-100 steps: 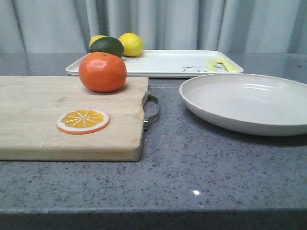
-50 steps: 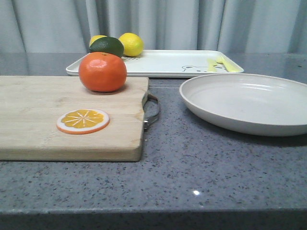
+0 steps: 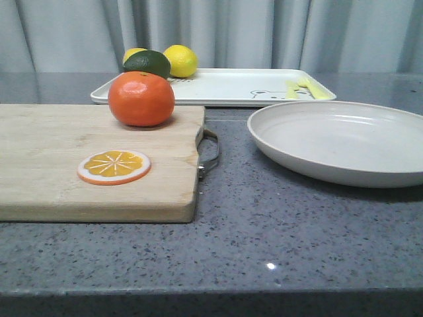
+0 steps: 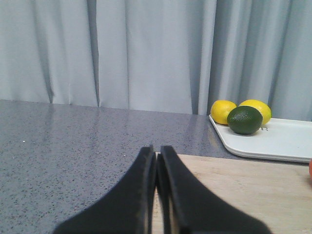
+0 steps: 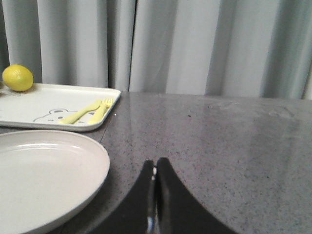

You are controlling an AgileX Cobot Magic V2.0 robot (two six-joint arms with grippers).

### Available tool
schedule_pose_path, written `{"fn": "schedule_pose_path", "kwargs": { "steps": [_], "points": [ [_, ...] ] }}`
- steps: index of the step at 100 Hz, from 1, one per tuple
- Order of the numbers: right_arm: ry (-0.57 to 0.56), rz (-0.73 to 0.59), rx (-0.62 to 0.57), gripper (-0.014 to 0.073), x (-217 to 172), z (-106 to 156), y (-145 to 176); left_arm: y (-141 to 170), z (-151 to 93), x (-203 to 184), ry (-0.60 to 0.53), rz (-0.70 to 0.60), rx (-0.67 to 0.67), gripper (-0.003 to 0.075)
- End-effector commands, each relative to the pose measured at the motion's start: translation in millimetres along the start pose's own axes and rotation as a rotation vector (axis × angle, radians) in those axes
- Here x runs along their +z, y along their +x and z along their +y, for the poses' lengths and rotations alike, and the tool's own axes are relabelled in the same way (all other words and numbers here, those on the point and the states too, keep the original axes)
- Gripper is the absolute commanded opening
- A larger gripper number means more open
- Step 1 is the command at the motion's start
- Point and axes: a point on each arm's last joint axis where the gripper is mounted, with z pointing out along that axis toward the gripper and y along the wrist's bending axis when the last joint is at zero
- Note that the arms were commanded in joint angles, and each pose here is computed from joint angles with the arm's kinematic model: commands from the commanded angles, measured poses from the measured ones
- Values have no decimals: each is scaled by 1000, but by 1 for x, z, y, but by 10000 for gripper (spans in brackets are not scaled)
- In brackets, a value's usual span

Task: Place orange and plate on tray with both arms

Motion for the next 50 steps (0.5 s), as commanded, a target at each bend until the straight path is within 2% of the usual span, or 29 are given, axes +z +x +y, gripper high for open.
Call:
{"fn": "schedule_pose_path", "kwargs": {
  "steps": [1, 24, 50],
  "points": [
    [-8, -144, -5, -66, -2, 1, -21, -23, -1, -4, 1, -152, -11, -20],
    [14, 2, -4, -57, 2, -1, -43, -58, -8, 5, 10, -120, 28, -20],
    [22, 110, -2, -56, 28, -1, -82, -90, -14, 43, -2, -11, 31, -20]
  ]
}}
